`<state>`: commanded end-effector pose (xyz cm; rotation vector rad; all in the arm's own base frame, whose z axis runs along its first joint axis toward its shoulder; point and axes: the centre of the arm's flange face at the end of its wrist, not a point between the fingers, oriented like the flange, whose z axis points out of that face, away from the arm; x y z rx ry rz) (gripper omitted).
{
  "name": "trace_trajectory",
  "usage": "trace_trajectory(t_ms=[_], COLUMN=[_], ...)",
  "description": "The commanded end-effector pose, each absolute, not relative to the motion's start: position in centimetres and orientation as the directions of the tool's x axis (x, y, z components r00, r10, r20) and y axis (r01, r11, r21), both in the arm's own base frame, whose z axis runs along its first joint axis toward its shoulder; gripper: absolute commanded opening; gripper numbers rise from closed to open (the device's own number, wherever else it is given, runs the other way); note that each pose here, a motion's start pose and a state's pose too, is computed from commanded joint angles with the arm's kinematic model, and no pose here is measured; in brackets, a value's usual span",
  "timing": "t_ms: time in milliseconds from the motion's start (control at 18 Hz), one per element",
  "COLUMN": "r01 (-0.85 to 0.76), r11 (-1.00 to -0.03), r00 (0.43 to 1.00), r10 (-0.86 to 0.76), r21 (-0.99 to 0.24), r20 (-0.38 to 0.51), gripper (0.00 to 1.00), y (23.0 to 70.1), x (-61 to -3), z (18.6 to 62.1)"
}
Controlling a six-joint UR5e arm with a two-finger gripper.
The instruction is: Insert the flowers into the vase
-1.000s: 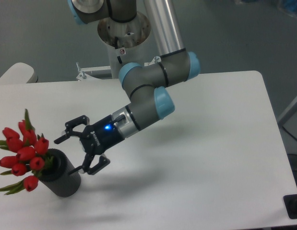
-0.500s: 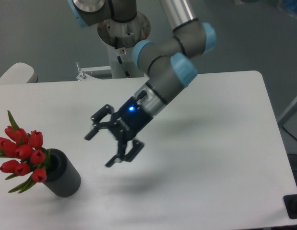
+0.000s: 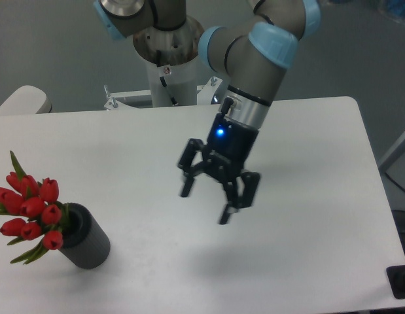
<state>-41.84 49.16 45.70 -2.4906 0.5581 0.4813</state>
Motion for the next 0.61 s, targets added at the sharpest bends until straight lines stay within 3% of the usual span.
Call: trace_trajectory(t_ms=[111,333,500,611], r01=[-0.527,-0.654,-0.695,-0.696], r11=[-0.797,-0.751,-0.719,-0.718], r00=[0.812,0.696,0.641,0.638], r10=[-0.370,-0.553,-0.616,-0.628], r21=[-0.295,-0.086,-0.005,0.016], r20=[-0.451,-0.458,-0.459,-0.445], gripper=[1.00,1.00,1.00,1.00], y=[48.7,48.4,48.5,48.5], x=[-42.7,-44.0,-44.7,-44.7], z=[46.3,47.3,47.9,47.8])
